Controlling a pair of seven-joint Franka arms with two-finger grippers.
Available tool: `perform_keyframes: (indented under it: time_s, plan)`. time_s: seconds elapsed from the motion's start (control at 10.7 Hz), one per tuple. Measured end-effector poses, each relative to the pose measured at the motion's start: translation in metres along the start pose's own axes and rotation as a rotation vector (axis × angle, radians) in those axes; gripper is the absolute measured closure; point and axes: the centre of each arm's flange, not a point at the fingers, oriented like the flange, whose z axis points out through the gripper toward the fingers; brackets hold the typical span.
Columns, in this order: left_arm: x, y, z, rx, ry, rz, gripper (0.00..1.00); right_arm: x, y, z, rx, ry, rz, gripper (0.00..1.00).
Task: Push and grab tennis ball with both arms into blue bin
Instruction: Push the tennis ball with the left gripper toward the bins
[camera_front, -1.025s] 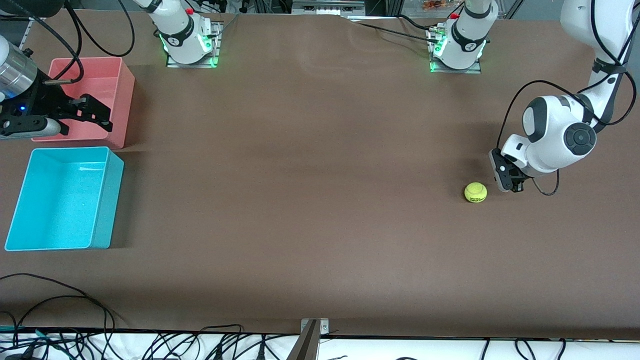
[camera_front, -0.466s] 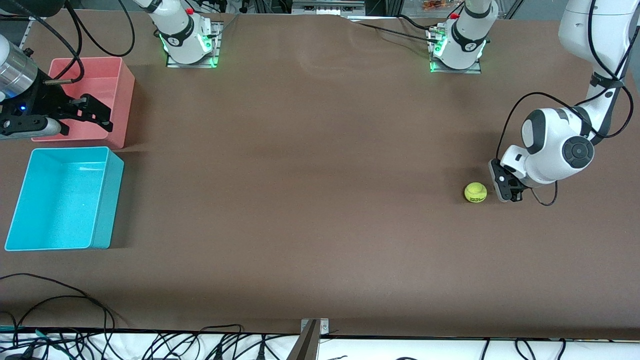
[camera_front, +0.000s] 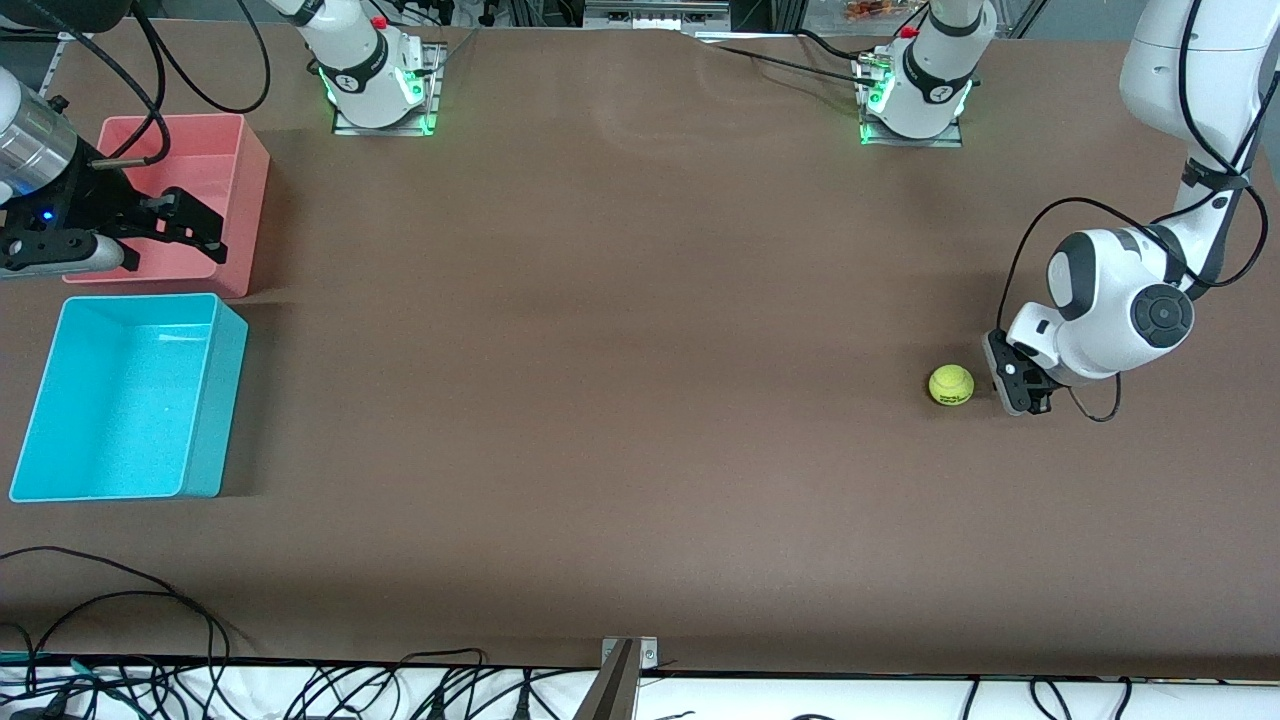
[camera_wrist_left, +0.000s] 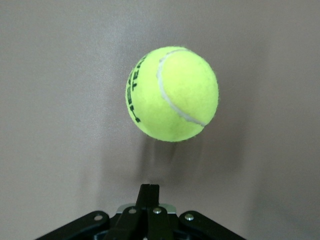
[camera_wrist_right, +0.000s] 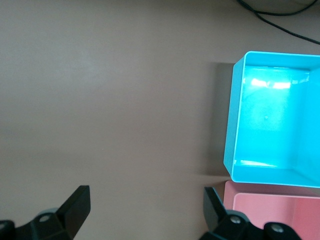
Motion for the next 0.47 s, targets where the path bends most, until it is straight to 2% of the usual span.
perform_keyframes:
  time_s: [0.47]
  plan:
    - [0.0045, -0.0012, 0.0017, 0.013, 0.005, 0.007, 0.99, -0.0023, -0.0006, 0.0001, 0.002, -0.015, -0.010, 0.00]
